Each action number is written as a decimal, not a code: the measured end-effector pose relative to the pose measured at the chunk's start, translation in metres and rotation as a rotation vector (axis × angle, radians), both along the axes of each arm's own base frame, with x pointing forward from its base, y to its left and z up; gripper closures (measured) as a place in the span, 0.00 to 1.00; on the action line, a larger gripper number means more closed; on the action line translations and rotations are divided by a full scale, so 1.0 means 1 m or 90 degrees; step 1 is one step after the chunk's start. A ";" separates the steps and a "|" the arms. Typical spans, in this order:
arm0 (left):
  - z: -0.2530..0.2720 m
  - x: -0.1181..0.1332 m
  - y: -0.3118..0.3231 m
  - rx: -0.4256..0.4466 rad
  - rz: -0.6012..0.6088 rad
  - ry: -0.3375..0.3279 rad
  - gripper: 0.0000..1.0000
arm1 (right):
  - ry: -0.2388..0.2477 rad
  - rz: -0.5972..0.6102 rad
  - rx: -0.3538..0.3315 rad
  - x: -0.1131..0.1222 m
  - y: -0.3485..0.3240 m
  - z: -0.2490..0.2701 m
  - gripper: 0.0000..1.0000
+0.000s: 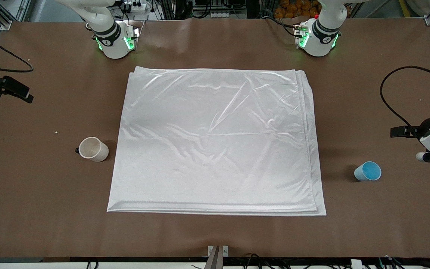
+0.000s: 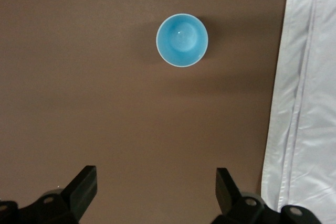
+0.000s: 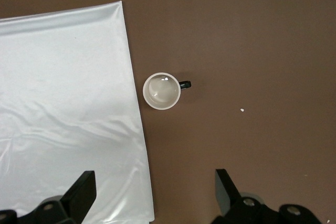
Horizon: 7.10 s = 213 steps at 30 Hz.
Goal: Place blue cup into white mug on cloth
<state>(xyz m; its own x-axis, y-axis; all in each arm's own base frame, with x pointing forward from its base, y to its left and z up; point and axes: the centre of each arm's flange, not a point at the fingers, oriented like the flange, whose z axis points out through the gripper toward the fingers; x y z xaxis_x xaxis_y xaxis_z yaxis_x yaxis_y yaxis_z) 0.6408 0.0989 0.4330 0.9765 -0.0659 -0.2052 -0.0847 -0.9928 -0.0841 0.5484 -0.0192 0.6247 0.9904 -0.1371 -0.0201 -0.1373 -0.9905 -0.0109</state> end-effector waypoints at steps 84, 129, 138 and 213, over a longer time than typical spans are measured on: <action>-0.157 0.069 -0.027 -0.004 0.059 -0.124 0.96 | 0.002 0.949 -0.034 0.030 -0.033 -0.301 0.00; -0.088 0.048 -0.051 -0.126 0.124 -0.059 0.96 | 0.002 1.084 -0.016 0.036 -0.056 -0.403 0.00; -0.057 0.043 -0.055 -0.136 0.124 -0.068 0.96 | -0.002 1.093 -0.018 0.033 -0.059 -0.416 0.00; -0.053 0.023 -0.261 -0.135 0.190 -0.026 0.96 | -0.092 1.079 0.035 0.020 0.256 -0.328 0.81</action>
